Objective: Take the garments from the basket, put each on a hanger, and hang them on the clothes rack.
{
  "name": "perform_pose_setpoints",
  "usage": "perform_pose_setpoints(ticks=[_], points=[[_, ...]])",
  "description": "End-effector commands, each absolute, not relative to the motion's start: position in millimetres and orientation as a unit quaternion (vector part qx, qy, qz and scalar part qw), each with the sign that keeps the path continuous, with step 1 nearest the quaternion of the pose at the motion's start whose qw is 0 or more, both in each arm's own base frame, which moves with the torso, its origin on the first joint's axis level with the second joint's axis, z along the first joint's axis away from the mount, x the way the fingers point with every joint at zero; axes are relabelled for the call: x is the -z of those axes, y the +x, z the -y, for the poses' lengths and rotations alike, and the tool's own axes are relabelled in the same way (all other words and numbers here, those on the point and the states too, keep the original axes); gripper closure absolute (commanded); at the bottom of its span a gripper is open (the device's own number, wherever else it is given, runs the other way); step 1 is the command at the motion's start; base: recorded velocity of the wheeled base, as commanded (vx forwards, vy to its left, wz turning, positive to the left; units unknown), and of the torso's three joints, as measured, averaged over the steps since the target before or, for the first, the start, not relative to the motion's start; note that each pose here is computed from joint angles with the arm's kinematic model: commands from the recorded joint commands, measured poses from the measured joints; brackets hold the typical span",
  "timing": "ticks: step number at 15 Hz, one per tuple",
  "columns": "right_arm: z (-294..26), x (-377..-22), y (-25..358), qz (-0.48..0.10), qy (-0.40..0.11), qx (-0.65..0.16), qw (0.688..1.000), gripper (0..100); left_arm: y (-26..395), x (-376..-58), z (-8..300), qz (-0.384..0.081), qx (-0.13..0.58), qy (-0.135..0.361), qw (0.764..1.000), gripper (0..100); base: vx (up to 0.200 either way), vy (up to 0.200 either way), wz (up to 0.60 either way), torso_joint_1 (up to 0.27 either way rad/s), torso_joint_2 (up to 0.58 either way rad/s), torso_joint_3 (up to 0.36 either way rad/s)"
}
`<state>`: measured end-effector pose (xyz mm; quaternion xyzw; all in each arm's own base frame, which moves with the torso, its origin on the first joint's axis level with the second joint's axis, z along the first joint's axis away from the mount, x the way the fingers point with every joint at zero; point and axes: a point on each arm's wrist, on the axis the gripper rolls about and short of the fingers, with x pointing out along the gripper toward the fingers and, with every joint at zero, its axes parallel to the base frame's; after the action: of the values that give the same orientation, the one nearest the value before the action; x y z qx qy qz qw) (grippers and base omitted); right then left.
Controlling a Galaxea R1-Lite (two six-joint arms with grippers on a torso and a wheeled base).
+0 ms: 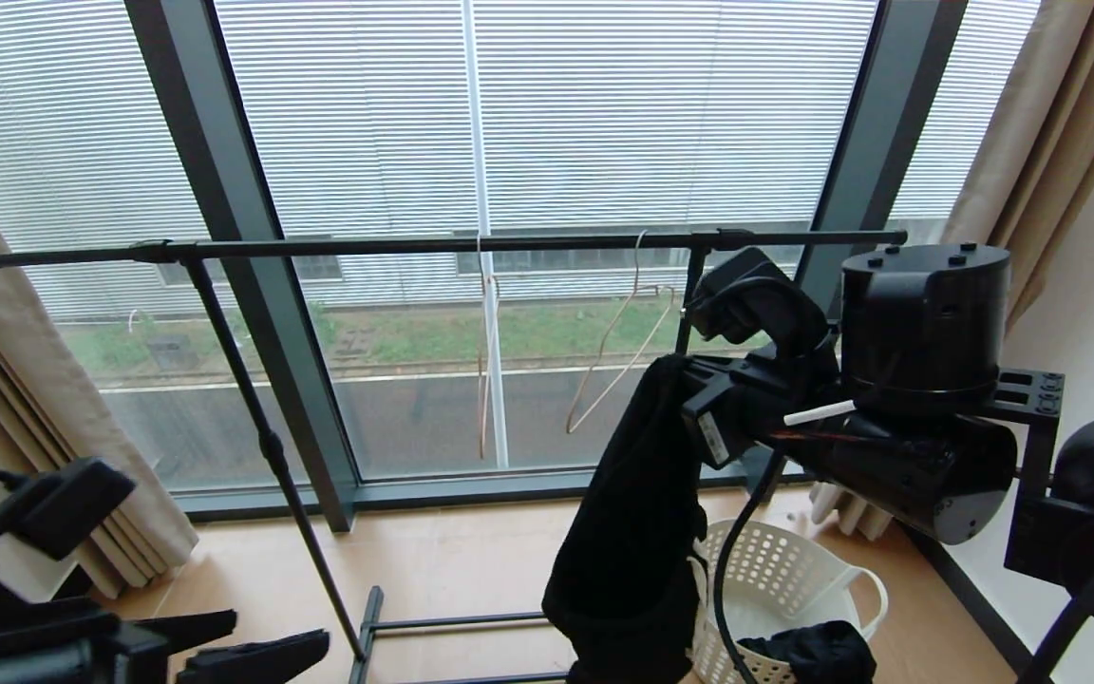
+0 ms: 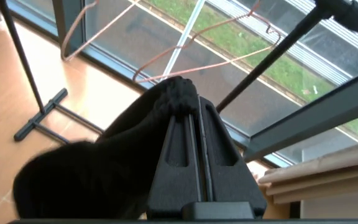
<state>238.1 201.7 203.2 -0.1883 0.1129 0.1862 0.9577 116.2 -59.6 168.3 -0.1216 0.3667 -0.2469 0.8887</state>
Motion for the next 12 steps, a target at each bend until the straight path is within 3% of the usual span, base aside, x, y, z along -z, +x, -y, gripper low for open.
perform_pose_setpoints(ticks=[1, 8, 12], points=[[-216, -202, 239, -0.11, -0.191, -0.199, 0.955, 100, 163, -141, 115, -0.444, 0.279, -0.113, 0.844, 0, 0.0, 0.0, 0.0, 0.0, 0.0, 0.0], [-233, -215, 228, -0.085, -0.185, -0.207, 0.957, 100, 222, -120, 174, -0.44, 0.303, -0.103, 0.839, 0, 0.0, 0.0, 0.0, 0.0, 0.0, 0.0], [-234, -217, 225, -0.082, -0.184, -0.208, 0.957, 100, 252, -102, 193, -0.438, 0.262, -0.092, 0.855, 0, 0.0, 0.0, 0.0, 0.0, 0.0, 0.0]])
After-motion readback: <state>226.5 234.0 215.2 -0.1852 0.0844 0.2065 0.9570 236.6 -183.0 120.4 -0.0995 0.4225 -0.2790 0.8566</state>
